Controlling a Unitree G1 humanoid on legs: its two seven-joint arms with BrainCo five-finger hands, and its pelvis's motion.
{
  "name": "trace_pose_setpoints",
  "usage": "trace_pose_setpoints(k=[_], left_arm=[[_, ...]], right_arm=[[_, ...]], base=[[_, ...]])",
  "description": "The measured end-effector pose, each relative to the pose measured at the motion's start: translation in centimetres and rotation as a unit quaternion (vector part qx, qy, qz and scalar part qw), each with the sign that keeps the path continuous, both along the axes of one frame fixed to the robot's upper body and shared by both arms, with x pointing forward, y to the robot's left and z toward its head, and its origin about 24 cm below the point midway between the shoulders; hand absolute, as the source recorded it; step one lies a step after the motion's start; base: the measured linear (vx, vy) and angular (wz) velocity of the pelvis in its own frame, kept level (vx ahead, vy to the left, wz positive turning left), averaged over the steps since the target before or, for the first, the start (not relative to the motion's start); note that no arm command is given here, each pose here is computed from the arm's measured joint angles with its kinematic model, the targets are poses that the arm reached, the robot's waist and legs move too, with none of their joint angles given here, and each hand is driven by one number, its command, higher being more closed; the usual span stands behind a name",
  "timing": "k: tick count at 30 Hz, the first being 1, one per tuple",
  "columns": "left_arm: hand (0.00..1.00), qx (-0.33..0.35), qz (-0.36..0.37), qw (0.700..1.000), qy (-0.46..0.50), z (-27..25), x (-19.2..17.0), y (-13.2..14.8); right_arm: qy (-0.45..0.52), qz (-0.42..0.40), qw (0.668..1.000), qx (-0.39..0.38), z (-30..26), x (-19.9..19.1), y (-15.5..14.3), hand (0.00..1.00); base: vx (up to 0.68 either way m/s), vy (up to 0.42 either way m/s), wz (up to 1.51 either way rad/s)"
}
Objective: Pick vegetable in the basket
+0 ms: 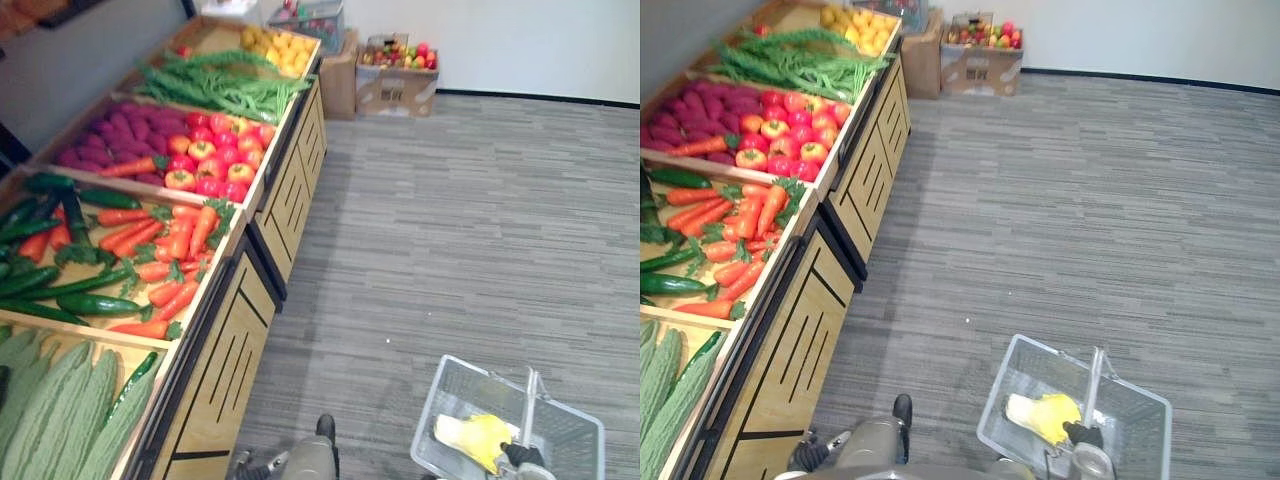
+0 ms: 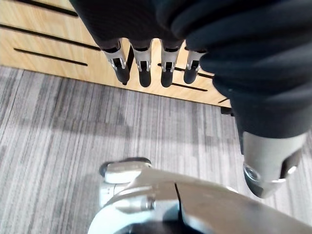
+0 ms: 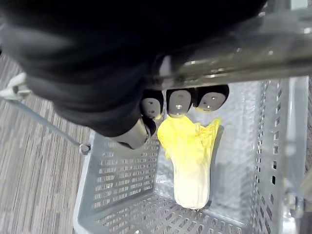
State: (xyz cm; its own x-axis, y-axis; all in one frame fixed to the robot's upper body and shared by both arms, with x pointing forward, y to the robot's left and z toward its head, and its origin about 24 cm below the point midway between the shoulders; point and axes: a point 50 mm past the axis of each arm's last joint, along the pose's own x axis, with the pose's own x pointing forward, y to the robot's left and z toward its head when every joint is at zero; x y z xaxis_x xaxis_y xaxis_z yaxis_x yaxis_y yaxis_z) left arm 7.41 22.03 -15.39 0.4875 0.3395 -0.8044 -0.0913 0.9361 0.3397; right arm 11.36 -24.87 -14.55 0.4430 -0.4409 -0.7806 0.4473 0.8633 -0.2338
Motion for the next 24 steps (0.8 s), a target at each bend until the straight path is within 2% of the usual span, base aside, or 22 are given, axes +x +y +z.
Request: trace_pose_setpoints(k=[8, 11, 14, 18, 24], left_arm=[[0.00, 0.006, -0.016, 1.000, 0.026, -0.3, -1.3, 0.0], [0.00, 0.023, -0.034, 0.999, 0.032, 0.0, -1.3, 1.1], [0.00, 0.031, -0.019, 0.999, 0.023, 0.3, -1.1, 1.9], [0.00, 0.016, 0.017, 1.000, 0.010, 0.2, -0.2, 1.2], [0.00, 0.002, 0.068, 0.998, -0.014, 0.3, 0.9, 0.9]], right_arm=[[-0.005, 0.015, 1.000, 0.008, 0.0, 0.5, 0.7, 1.00], [-0.028, 0.012, 1.000, -0.003, 0.5, 1.6, 0.2, 1.00], [-0.008, 0.003, 1.000, 0.000, 0.0, -0.1, 0.3, 1.00], [-0.022, -0.020, 1.000, -0.003, 0.2, -0.4, -0.1, 1.00], [-0.019, -0.063, 0.997, 0.029, -0.3, -1.0, 1.1, 1.00]], base=[[0.25, 0.179, 0.34], [0.31, 0.165, 0.95], [0.35, 0.017, 1.35], [0.37, -0.107, 1.35], [0.44, -0.372, 1.38]])
